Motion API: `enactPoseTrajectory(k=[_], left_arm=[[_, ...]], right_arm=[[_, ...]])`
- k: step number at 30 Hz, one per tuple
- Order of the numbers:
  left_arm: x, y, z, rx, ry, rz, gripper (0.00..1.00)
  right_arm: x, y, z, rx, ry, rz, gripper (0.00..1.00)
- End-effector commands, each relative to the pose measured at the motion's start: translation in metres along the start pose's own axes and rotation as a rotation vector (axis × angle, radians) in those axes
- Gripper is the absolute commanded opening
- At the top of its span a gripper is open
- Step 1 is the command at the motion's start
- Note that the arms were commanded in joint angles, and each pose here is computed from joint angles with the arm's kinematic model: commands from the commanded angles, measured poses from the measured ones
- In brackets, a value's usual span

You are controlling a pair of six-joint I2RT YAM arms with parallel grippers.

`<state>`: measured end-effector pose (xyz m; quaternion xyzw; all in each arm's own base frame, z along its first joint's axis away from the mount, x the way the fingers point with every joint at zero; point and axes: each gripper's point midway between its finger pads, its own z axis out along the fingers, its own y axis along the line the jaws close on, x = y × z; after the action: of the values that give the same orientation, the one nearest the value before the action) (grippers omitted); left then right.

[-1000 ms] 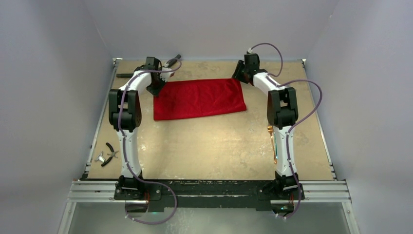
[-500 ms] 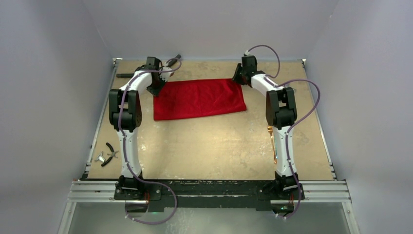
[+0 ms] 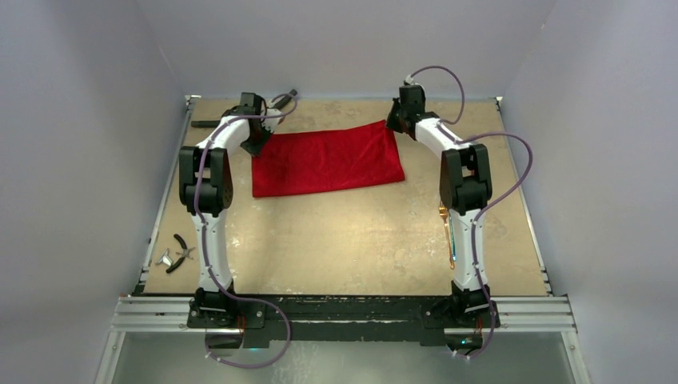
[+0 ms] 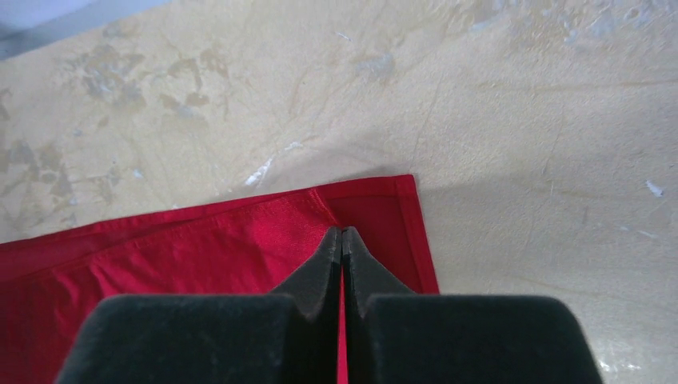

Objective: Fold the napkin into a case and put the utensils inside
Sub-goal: Smooth out the rectangle-folded napkin at the center of the board.

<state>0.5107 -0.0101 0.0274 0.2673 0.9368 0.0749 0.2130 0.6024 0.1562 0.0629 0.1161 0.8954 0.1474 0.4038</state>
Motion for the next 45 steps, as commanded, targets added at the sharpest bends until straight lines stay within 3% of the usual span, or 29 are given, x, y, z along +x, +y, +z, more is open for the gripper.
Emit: enactPoseTrajectory(k=[1,15,28,34,45], left_arm=[[-0.021,0.013,-0.012,-0.045,-0.063,-0.040,0.00],[-0.053,0.023,-0.041,-0.072,-0.191,-0.110,0.00],[-0.063,0.032,-0.045,-0.113,-0.230,-0.153,0.00],[-0.067,0.033,-0.045,-0.111,-0.241,-0.200,0.15],[-0.062,0.014,-0.026,-0.020,-0.199,-0.204,0.17]], right_arm=[[-0.032,0.015,-0.026,-0.021,-0.082,-0.020,0.00],[-0.026,-0.003,-0.029,0.048,-0.075,-0.002,0.00],[-0.032,-0.015,-0.040,0.076,-0.113,0.027,0.00],[-0.033,-0.025,-0.041,0.105,-0.121,0.042,0.00],[-0.018,-0.029,-0.022,0.110,-0.061,0.046,0.00]])
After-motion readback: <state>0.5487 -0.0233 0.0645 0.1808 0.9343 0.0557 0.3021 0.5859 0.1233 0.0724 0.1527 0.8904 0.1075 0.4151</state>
